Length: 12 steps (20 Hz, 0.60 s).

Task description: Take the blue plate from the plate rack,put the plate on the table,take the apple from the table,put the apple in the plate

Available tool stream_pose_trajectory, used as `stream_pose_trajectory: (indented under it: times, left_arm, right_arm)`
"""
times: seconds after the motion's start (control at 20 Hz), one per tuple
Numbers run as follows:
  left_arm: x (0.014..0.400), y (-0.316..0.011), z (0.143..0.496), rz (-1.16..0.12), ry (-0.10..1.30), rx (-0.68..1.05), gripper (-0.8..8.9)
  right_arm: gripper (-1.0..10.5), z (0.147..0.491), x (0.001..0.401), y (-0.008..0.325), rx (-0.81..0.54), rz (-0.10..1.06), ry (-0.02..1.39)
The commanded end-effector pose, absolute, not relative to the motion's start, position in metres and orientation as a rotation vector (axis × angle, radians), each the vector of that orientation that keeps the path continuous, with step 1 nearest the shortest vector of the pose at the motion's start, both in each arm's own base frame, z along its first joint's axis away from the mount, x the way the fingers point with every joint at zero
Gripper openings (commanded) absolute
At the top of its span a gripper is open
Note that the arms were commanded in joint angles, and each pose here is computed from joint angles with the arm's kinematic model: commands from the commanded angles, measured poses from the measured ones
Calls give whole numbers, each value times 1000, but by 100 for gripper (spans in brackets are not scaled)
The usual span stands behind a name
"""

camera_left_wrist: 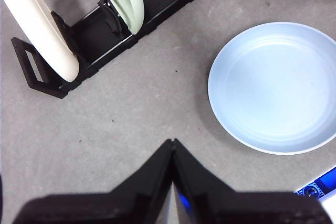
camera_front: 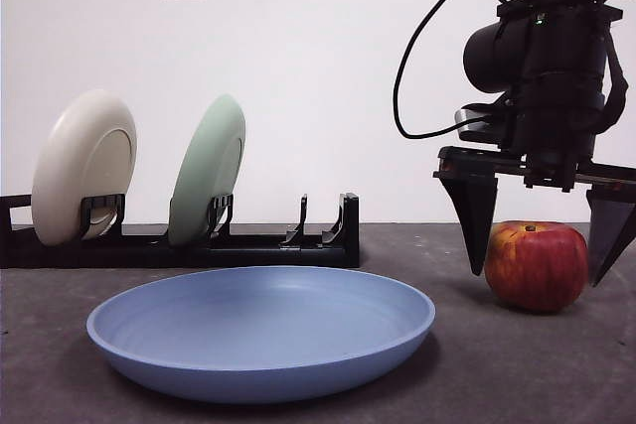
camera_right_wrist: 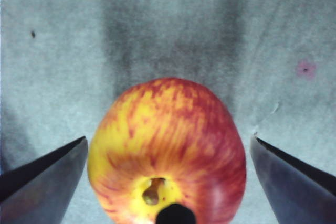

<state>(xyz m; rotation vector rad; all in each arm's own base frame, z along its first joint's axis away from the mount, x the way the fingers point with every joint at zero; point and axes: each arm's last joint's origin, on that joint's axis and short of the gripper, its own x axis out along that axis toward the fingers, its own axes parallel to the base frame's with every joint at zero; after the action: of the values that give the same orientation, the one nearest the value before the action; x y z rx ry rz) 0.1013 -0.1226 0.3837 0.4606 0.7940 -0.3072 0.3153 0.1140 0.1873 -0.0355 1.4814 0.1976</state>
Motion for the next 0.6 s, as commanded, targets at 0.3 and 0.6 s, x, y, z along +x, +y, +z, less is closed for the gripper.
stream_pose_trajectory:
  times: [0.3,0.6]
  left_arm:
    - [95,-112,389,-308,755,460,-8]
    - [88,-93,399,-157,623,498,-5]
  right_arm:
    - [-8,192,318,115,-40,201,1483]
    - [-8,274,342,129,-37,261,1304]
